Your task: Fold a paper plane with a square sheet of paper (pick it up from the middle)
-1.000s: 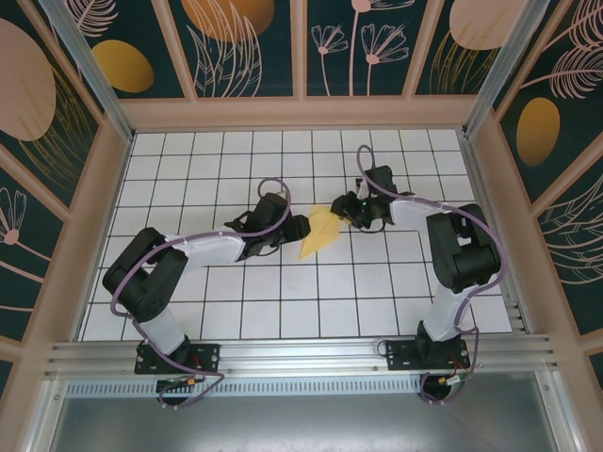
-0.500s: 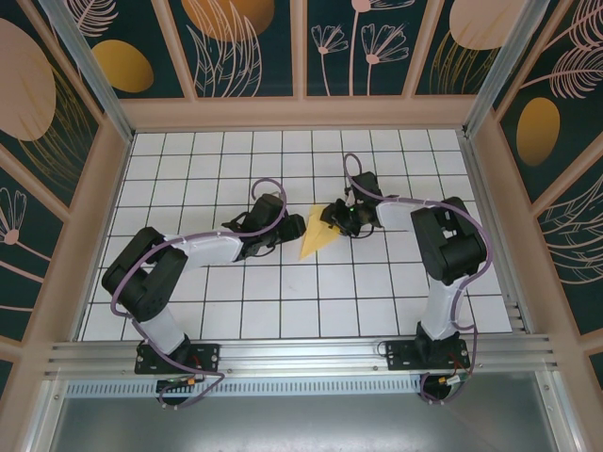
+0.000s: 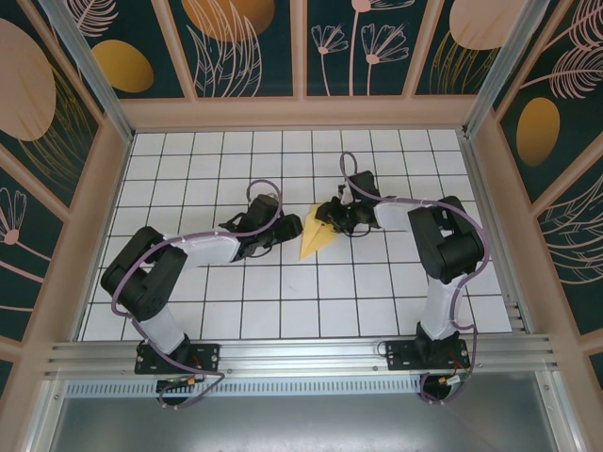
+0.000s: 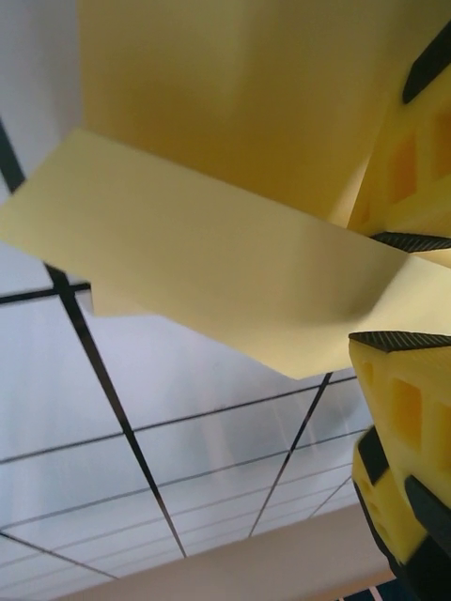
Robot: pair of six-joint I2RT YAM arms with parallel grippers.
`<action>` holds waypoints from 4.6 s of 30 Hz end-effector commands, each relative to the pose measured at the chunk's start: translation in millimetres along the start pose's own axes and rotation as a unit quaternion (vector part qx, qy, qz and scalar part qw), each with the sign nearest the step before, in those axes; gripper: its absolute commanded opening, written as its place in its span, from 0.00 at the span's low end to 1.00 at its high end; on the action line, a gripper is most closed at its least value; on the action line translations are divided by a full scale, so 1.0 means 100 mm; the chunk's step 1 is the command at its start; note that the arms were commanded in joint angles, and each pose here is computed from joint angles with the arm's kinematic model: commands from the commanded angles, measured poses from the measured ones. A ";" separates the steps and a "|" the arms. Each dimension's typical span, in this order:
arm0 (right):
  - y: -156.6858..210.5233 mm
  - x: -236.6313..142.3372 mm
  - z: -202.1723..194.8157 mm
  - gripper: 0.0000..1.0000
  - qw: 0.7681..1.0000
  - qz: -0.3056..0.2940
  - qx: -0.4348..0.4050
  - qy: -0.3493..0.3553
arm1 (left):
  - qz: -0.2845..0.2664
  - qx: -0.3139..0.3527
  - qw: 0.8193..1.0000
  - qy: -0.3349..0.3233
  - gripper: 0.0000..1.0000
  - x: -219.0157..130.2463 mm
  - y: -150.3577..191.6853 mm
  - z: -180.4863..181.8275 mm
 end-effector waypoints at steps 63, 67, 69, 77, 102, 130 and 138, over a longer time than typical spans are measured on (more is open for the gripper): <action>-0.15 -0.93 0.71 0.37 0.959 -0.026 -0.126 -0.251 | -0.007 0.002 0.945 0.328 0.06 -0.62 -0.18 -0.46; -0.20 -1.05 0.49 0.53 0.978 -0.081 -0.112 -0.159 | -0.017 0.035 0.977 0.210 0.06 -0.55 -0.22 -0.32; -0.19 -1.08 0.39 0.60 0.983 -0.103 -0.108 -0.110 | -0.024 0.058 0.990 0.125 0.06 -0.54 -0.27 -0.23; -0.16 -1.16 0.18 0.68 0.983 -0.155 -0.098 0.002 | -0.078 0.138 0.965 -0.208 0.08 -0.67 -0.48 -0.05; -0.12 -0.95 0.07 0.59 0.986 -0.140 -0.069 0.063 | -0.037 0.081 0.990 -0.114 0.69 -0.11 -0.55 -0.29; 0.41 1.12 0.98 0.18 0.981 0.043 -0.169 0.083 | -0.185 -0.077 0.963 -0.179 0.98 -1.03 -0.71 0.79; 0.53 0.99 0.53 0.19 0.943 0.138 -0.268 0.140 | -0.169 -0.070 0.970 -0.162 0.99 -0.98 -0.70 0.75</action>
Point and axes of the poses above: each hand's point on the last joint's axis, 136 mm out from that joint toward the fingers, its own x axis out along the fingers, its own z axis along the line the jaws close on, y = z × x, the point moved 8 cm from there along -x, back along the fingers, and after that the axes turned 4 degrees about -x, right-handed, at the moved point
